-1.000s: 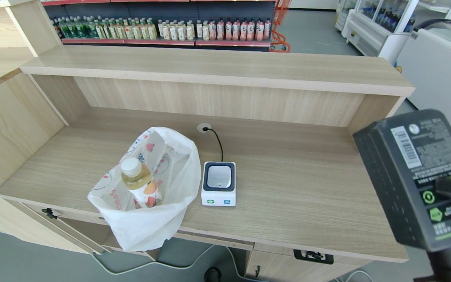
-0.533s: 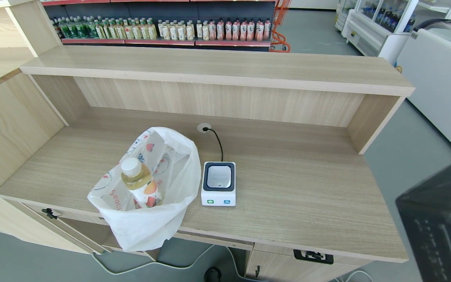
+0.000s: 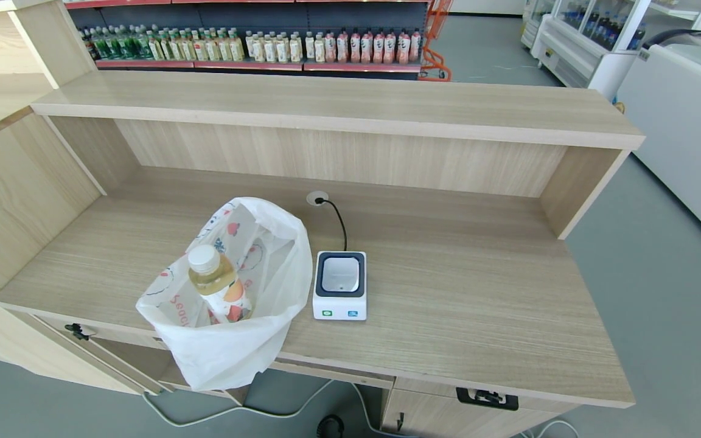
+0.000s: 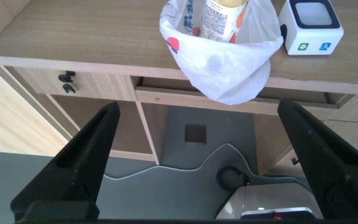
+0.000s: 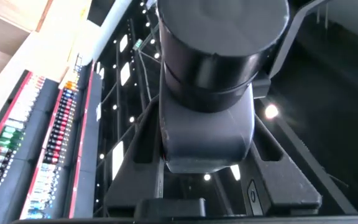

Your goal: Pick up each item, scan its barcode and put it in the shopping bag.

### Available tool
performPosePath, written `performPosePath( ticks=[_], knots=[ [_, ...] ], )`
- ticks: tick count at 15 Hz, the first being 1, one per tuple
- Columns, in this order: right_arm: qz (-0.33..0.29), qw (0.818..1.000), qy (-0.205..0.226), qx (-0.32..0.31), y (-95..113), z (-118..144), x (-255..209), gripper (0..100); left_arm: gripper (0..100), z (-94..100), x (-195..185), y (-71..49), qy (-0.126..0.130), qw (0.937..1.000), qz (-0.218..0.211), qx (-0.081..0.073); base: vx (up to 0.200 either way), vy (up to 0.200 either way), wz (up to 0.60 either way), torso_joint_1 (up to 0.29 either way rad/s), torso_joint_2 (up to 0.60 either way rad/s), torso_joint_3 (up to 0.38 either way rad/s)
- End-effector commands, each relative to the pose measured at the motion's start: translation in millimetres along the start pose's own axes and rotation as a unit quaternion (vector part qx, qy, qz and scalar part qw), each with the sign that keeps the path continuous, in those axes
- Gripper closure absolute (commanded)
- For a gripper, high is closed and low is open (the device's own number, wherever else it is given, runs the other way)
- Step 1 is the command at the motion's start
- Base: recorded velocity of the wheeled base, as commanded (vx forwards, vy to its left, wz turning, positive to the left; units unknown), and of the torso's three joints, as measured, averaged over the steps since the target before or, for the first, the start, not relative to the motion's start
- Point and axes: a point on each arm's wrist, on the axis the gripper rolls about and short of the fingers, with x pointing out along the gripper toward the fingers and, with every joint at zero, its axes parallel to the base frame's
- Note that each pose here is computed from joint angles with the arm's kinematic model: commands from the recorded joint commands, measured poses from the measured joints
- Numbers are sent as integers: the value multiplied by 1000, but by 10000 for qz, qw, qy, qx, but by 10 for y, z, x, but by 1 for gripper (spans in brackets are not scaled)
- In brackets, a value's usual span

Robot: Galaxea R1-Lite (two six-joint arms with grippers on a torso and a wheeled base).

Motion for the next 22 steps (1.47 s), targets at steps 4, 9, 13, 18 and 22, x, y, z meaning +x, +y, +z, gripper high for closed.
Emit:
performPosePath(
  ticks=[4, 9, 13, 18, 22],
  knots=[
    [-59, 9999, 42, -109, -74, 8, -30, 100, 0, 0, 0, 0, 1, 10000, 0, 0, 0, 0, 0, 0, 0, 0],
    [-93, 9999, 44, -129, -92, 10, -32, 100, 0, 0, 0, 0, 1, 10000, 0, 0, 0, 0, 0, 0, 0, 0],
    [180, 9985, 356, 375, -48, -51, -7, 100, 0, 0, 0, 0, 1, 10000, 0, 0, 0, 0, 0, 0, 0, 0],
    [1936, 6335, 3999, 6335, 361, 158, -258, 100, 0, 0, 0, 0, 1, 10000, 0, 0, 0, 0, 0, 0, 0, 0],
    [1884, 5238, 4062, 7247, 477, 246, -253, 100, 0, 0, 0, 0, 1, 10000, 0, 0, 0, 0, 0, 0, 0, 0]
  ],
)
